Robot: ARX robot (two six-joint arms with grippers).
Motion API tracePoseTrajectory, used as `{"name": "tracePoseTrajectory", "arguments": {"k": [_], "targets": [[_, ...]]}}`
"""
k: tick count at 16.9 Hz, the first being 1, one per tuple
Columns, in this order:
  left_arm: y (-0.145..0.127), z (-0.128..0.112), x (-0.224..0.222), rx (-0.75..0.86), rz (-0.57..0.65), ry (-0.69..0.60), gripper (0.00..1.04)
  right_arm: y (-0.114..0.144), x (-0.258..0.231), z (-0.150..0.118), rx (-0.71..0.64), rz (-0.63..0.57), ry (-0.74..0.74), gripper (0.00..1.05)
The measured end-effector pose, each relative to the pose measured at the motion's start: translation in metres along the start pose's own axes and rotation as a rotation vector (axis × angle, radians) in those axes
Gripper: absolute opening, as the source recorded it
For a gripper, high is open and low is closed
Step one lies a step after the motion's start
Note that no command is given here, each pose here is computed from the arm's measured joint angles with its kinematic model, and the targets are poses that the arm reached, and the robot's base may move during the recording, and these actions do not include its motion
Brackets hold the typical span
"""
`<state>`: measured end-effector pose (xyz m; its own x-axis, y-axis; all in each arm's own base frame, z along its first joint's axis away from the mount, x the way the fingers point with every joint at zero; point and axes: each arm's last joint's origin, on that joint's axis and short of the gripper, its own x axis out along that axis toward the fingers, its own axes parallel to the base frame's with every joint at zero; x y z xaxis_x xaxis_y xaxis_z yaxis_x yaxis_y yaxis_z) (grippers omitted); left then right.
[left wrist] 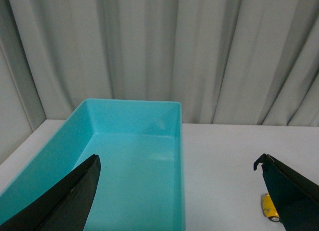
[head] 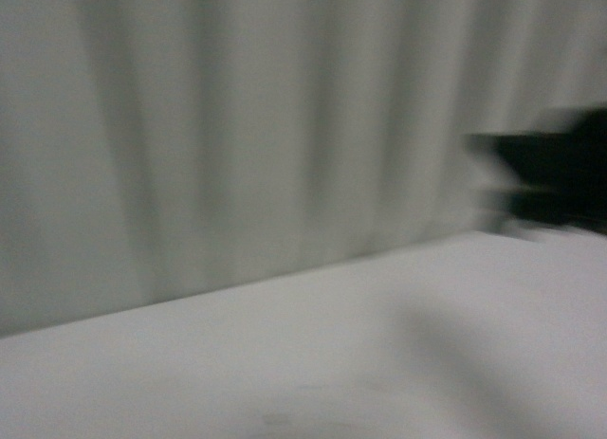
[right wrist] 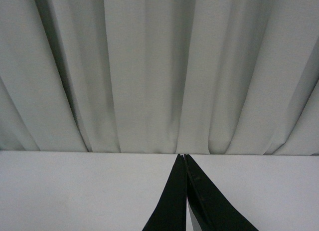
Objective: Wind up and store yellow beetle toy
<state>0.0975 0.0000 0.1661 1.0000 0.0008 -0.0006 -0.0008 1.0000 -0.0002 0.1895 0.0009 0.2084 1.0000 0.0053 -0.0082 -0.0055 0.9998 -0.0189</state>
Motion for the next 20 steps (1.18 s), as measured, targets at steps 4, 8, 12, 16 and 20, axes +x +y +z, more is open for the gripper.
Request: {"name": "tracePoseTrajectory", "arguments": {"k": [4,8,12,16,20], "targets": [[0.000,0.000,0.000,0.000,0.000,0.000,0.98,0.000,-0.025,-0.018,0.002,-0.001,0.002,0.02],[0.000,0.000,0.000,0.000,0.000,0.000,0.98,0.001,-0.043,-0.027,0.004,-0.001,-0.003,0.02],[0.000,0.000,0.000,0.000,0.000,0.000,0.98,0.001,-0.056,-0.033,0.004,0.000,-0.005,0.02],[0.000,0.000,0.000,0.000,0.000,0.000,0.98,0.001,-0.064,-0.039,0.004,-0.001,-0.019,0.02],[0.000,0.000,0.000,0.000,0.000,0.000,0.98,0.001,-0.072,-0.039,0.004,-0.002,-0.021,0.02]]}}
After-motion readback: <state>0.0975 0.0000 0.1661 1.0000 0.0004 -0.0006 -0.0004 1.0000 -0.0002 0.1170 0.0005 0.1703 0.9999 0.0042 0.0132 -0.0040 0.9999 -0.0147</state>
